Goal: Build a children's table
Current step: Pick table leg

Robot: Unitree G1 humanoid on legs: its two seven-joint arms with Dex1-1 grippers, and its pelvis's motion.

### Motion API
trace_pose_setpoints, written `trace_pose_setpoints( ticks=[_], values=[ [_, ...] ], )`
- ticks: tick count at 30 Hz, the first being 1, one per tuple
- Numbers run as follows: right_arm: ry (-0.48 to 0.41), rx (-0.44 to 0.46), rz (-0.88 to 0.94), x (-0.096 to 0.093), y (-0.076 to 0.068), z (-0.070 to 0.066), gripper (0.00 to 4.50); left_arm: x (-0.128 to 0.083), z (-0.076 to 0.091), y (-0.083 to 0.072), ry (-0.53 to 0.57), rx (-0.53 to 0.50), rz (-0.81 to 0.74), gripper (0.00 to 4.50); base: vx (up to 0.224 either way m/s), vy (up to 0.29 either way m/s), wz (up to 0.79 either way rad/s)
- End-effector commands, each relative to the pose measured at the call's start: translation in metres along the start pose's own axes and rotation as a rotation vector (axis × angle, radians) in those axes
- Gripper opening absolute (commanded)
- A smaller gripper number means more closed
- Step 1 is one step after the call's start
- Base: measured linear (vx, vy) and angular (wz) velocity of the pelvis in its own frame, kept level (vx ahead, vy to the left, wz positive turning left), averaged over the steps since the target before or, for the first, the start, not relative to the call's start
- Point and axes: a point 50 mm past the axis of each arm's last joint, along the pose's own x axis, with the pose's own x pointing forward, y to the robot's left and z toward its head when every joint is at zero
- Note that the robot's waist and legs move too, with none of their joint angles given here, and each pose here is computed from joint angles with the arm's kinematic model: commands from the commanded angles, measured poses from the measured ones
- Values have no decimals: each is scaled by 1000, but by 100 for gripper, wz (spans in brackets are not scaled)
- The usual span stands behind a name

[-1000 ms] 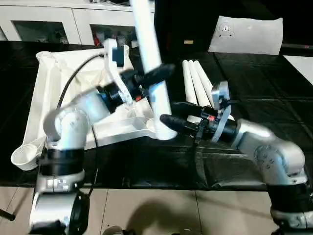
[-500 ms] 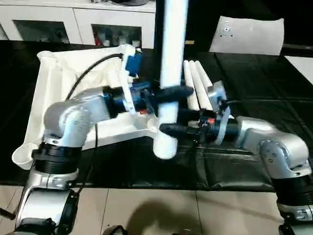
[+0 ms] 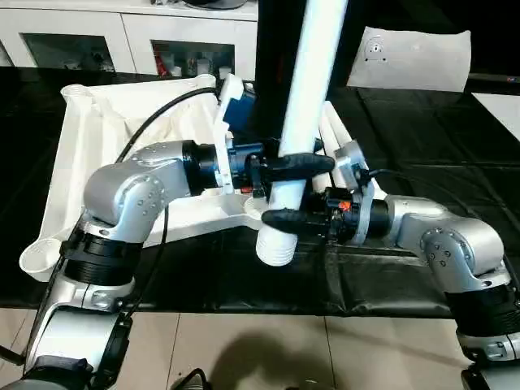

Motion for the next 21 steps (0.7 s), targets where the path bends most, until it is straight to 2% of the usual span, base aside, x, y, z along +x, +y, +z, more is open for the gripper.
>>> trace_pose_setpoints(
  ticks=[1, 4, 5, 11, 17, 18, 21],
  values=[
    [25, 3, 9, -1, 1, -1, 199, 6, 7, -3, 5, 44, -36, 188, 0, 0, 0],
    [36, -10, -1, 0, 0, -3, 198, 7, 7, -3, 6, 47, -42, 188, 0, 0, 0],
    [40, -8, -5, 1, -1, -3, 250, 7, 7, -3, 9, 48, -45, 188, 0, 0, 0],
    [64, -21, -9, 1, -1, -6, 294, 6, 6, -4, 22, 53, -57, 188, 0, 0, 0],
    [60, -16, 7, 2, 0, -7, 294, 6, 4, -6, 37, 54, -79, 188, 0, 0, 0],
    [60, -15, 9, 2, 0, -7, 268, 5, 4, -7, 37, 55, -80, 188, 0, 0, 0],
    [45, 1, 18, 2, 0, -7, 255, 7, 5, -8, 29, 52, -89, 188, 0, 0, 0]
  ],
)
